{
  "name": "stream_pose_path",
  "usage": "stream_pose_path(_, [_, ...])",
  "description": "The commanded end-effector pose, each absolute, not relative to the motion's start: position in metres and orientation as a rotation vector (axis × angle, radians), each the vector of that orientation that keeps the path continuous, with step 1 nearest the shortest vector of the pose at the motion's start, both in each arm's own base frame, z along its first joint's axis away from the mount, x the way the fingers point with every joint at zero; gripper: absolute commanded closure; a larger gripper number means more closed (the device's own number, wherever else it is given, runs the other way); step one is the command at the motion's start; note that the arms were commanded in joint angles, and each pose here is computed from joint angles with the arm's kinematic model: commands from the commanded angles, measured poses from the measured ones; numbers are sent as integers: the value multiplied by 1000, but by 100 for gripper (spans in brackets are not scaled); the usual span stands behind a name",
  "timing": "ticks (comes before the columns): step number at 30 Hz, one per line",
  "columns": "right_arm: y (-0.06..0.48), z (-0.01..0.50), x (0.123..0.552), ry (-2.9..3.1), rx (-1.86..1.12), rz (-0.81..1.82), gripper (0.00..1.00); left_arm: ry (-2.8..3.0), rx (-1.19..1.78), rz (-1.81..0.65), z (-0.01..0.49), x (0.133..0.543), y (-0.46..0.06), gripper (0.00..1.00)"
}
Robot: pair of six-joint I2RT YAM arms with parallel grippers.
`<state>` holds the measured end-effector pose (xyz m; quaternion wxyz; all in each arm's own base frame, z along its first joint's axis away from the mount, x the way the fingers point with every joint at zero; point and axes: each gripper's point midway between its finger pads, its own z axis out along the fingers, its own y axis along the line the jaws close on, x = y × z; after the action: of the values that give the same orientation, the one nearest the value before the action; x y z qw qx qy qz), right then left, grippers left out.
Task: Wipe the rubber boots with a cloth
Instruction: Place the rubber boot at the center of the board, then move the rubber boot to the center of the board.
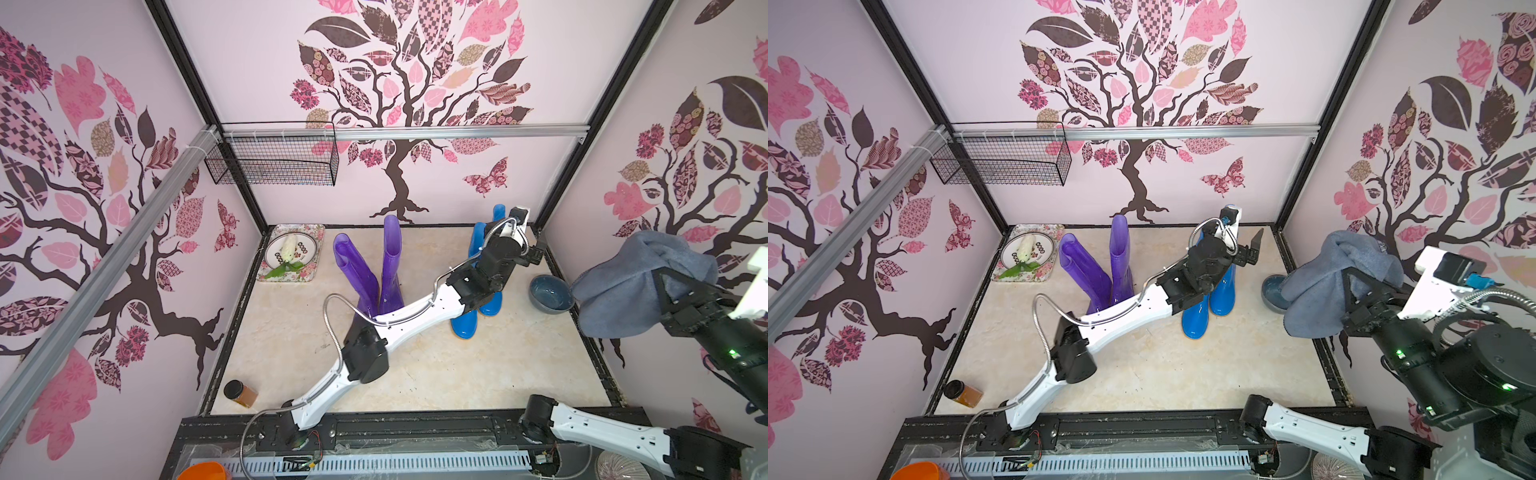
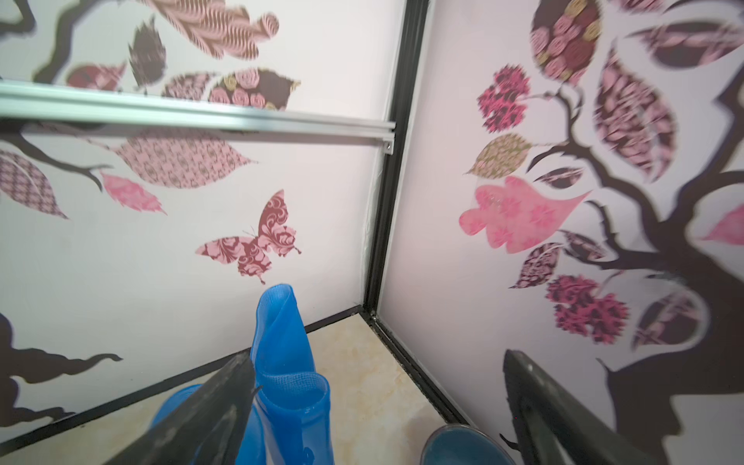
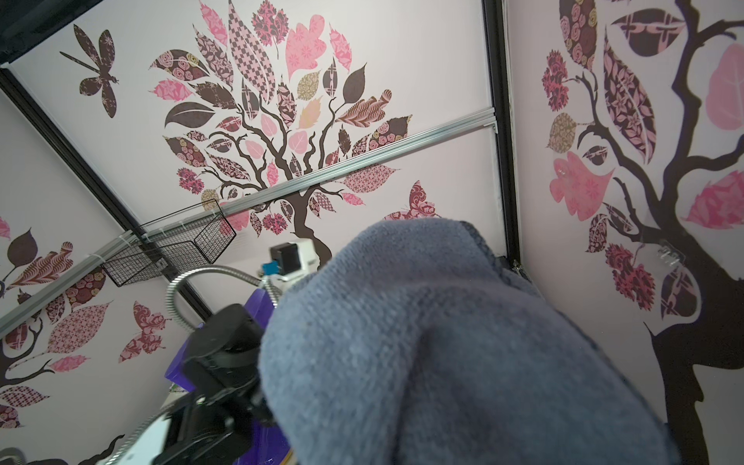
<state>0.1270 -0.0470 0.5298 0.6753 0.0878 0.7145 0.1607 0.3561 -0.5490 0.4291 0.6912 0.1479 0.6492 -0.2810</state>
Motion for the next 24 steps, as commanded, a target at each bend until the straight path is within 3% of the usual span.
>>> stream_pose_path(1, [-50, 523, 125, 1614, 213, 376, 100, 1507, 366, -537, 432, 319, -523, 2])
stream_pose_path(6, [-40, 510, 129, 1658, 194, 376, 100, 1674, 346, -465, 364, 305, -468, 2])
stream_pose_path(11, [-24, 496, 135, 1692, 168, 378, 100, 1805, 377, -488, 304, 310, -465, 2])
stream_pose_path(22, [-22, 493, 135, 1710, 158, 384, 100, 1893, 366, -374, 244, 374, -468, 3])
stream_pose_path(24, [-21, 492, 135, 1713, 155, 387, 100, 1911, 357, -409, 238, 383, -472, 8])
